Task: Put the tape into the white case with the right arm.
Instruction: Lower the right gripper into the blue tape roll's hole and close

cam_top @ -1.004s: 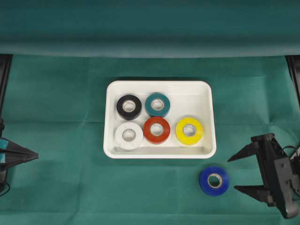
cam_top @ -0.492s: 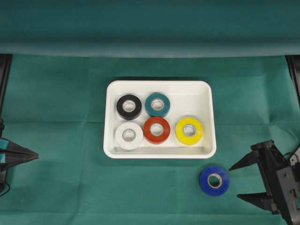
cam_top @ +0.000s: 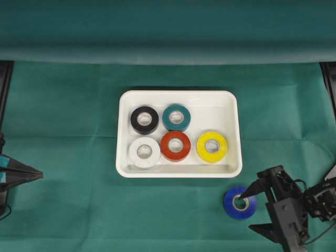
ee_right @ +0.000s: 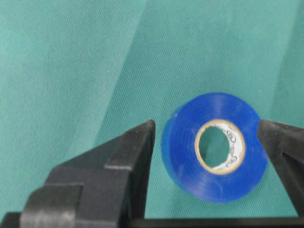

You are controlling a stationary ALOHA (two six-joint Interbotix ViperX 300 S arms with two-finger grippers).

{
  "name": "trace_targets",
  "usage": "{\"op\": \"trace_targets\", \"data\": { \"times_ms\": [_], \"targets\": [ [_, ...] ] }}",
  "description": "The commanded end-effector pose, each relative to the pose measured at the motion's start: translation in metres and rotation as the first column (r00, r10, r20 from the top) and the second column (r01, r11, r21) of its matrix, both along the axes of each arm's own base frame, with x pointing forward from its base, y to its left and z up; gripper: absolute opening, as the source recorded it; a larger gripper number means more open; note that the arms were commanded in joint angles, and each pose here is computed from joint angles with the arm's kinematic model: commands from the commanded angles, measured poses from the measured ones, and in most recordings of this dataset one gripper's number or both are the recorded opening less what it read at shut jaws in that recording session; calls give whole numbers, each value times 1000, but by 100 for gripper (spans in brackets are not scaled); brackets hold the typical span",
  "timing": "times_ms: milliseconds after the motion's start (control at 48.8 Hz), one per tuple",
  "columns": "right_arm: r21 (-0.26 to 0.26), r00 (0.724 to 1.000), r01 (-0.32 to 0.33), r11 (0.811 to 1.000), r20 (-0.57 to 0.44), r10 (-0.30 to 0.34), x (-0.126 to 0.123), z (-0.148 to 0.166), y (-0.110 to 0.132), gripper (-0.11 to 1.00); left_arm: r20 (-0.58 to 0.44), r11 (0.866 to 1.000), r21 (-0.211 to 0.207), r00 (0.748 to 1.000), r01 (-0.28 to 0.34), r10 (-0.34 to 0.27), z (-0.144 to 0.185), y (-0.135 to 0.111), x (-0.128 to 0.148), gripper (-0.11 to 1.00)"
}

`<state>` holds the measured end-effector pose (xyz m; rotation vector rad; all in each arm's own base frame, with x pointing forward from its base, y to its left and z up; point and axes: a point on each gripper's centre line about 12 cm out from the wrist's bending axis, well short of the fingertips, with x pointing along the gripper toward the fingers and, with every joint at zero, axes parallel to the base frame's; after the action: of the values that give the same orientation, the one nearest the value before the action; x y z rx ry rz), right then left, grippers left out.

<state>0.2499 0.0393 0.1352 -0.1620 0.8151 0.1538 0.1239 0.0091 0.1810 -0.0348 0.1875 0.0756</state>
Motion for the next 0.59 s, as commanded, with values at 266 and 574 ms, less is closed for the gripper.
{"op": "trace_targets", "data": {
  "times_ms": [266,574],
  "targets": [
    [-18,999,15,1000,-46,-16,5,-7,-1,69,14,1000,3,1000,-3,3,5,1,1,0],
    [-30,991,11,999,-132,-14,12,-31,1,69,14,1000,3,1000,-2,2,5,0,1,0]
  ]
}}
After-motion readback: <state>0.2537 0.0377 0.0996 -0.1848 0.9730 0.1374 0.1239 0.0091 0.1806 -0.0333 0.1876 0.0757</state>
